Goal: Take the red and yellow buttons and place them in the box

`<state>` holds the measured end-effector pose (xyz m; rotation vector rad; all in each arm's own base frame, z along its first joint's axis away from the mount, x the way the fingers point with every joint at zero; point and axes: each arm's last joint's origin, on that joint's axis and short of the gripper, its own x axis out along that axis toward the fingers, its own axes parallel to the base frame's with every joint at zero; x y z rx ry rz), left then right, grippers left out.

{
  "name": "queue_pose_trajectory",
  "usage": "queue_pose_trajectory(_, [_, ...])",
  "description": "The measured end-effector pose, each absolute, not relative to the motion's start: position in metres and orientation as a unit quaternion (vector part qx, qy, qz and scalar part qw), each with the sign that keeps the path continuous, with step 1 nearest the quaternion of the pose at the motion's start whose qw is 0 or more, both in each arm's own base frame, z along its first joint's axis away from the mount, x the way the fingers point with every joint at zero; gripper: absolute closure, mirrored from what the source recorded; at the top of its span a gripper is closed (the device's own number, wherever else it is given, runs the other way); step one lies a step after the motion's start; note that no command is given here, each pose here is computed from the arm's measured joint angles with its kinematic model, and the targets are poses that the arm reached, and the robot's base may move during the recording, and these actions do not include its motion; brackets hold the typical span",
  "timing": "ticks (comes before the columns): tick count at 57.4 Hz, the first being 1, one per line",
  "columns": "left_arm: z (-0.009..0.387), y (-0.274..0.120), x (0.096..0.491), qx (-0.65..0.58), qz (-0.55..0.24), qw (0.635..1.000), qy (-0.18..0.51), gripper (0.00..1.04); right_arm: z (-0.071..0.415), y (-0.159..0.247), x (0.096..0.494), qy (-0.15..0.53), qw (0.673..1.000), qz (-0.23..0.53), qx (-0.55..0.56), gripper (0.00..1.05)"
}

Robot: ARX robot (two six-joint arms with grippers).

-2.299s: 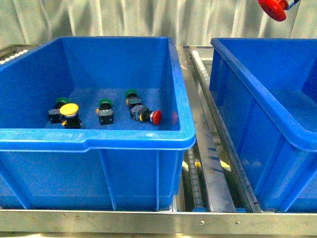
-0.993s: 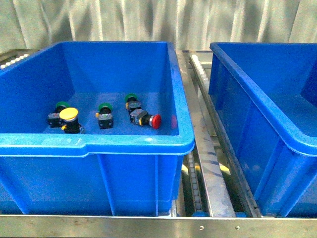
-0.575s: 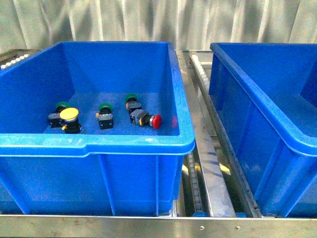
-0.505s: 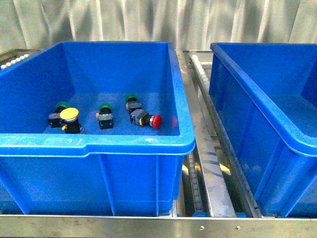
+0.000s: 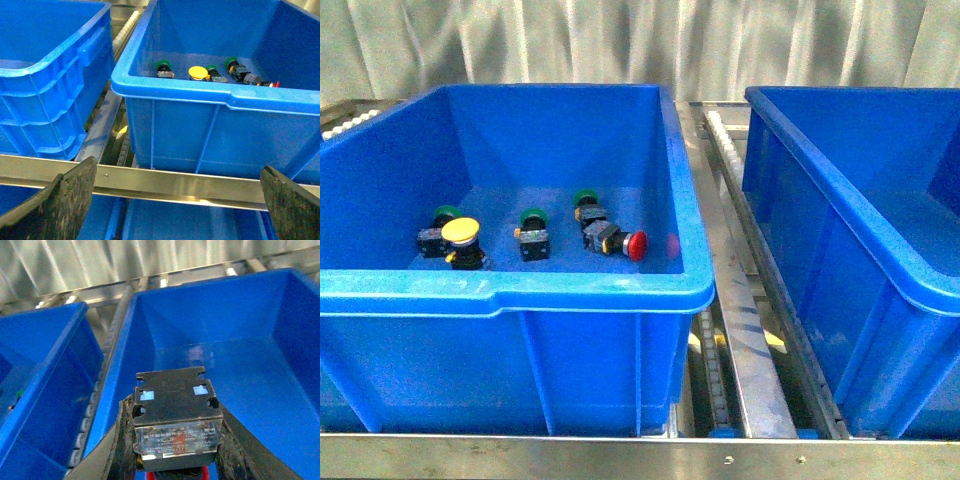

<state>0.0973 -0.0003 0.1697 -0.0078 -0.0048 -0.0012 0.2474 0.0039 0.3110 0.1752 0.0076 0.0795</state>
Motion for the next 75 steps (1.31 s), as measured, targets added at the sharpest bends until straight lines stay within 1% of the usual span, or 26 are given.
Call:
queue_pose_trajectory(9, [0.170,0.000,0.097,-0.004,0.000,1.000,-0.002,0.08,0.319,-0.008,0.237,-0.006,0.995,0.039,0.090,0.72])
queue_pose_trajectory(18, [0.170,0.000,0.097,-0.004,-0.001,1.000,-0.002,0.08,0.319,-0.024,0.234,-0.005,0.996,0.010,0.091,0.72])
queue_pose_trajectory(27, [0.170,0.000,0.097,-0.004,-0.002,1.000,-0.003,0.08,0.322,-0.037,0.229,-0.010,0.996,0.000,0.091,0.72])
queue_pose_trajectory(41, [0.170,0.000,0.097,-0.004,-0.002,1.000,-0.003,0.08,0.322,-0.052,0.232,-0.020,0.996,-0.021,0.088,0.72])
queue_pose_trajectory(48, [0.170,0.000,0.097,-0.004,-0.004,1.000,-0.003,0.08,0.327,-0.062,0.259,-0.006,0.998,-0.027,0.061,0.72])
queue_pose_trajectory(58, [0.170,0.000,0.097,-0.004,-0.002,1.000,-0.003,0.08,0.335,-0.084,0.318,0.018,0.999,-0.028,0.032,0.72])
queue_pose_trajectory(59, [0.170,0.000,0.097,-0.004,-0.002,1.000,-0.003,0.08,0.333,-0.090,0.327,0.029,0.999,-0.031,0.029,0.72])
queue_pose_trajectory(67, [0.170,0.000,0.097,-0.004,-0.001,1.000,-0.003,0.08,0.310,-0.115,0.367,0.095,0.994,-0.046,0.016,0.72])
queue_pose_trajectory(75, [0.170,0.000,0.097,-0.004,-0.001,1.000,-0.003,0.08,0.284,-0.135,0.398,0.148,0.987,-0.063,-0.006,0.72])
